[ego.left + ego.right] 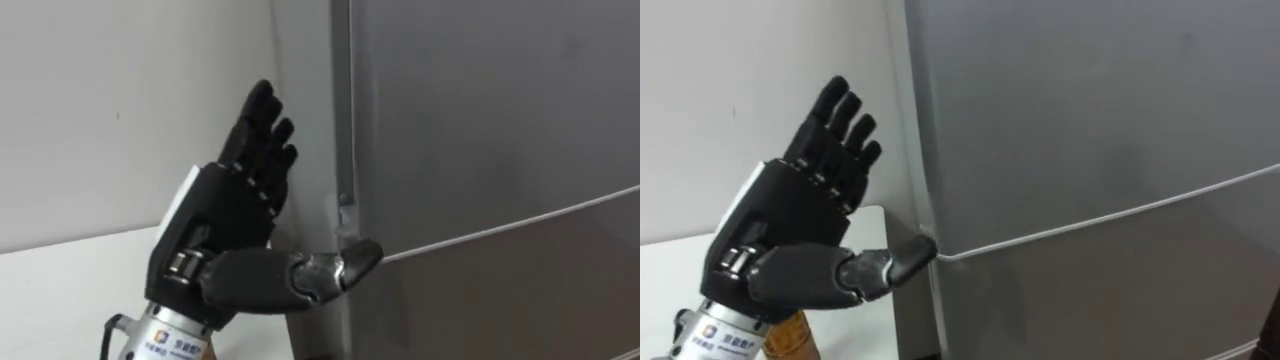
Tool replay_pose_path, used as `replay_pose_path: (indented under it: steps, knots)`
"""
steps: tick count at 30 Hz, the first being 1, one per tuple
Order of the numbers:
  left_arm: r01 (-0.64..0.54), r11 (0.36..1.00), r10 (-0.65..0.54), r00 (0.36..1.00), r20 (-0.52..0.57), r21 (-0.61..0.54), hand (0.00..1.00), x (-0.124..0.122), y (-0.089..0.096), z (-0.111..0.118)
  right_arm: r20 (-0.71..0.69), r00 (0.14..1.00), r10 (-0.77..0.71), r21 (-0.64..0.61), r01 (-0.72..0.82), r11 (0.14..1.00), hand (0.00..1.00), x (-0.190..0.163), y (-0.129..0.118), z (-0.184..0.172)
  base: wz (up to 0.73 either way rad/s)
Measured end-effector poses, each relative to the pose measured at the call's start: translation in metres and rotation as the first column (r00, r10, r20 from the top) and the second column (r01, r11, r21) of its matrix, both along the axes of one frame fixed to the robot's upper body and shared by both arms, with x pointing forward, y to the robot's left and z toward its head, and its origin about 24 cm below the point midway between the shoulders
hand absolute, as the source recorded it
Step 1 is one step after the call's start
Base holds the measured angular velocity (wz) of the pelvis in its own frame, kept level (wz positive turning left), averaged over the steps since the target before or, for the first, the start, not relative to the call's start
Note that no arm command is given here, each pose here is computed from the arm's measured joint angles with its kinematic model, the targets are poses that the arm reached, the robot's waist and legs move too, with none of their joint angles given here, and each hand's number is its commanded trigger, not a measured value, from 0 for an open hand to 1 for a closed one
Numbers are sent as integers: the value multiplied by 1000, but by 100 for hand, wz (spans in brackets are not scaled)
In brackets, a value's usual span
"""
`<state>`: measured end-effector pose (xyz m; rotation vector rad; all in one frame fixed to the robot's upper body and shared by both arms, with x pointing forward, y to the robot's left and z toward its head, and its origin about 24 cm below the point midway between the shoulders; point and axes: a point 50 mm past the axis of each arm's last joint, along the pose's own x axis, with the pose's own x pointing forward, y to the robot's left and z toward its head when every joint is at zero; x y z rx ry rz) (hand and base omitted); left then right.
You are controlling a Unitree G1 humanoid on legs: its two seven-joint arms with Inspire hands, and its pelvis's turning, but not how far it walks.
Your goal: Put the bottle in the upper fridge
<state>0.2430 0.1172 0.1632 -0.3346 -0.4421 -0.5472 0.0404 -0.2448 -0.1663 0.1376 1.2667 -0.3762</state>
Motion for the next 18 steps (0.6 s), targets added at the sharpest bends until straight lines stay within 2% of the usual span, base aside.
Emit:
replay_pose_path:
  steps: [13,14,15,16,18]
  knots:
    - [108,993,-108,994,6,42,0,-3,-10,-3,3,1000,6,10,-6,1000,0,7,1,0,0]
    - [109,993,-109,994,6,42,21,-3,-10,-3,4,1000,6,11,-6,1000,0,7,1,0,0]
    - [109,993,-109,994,6,41,56,-3,-10,-3,4,1000,6,12,-6,1000,0,8,1,0,0]
    - [109,993,-110,994,6,40,100,-3,-11,-3,5,1000,4,12,-4,1000,0,8,1,0,0]
    - [110,993,-110,994,6,40,100,-3,-11,-3,4,1000,1,13,-1,1000,0,8,1,0,0]
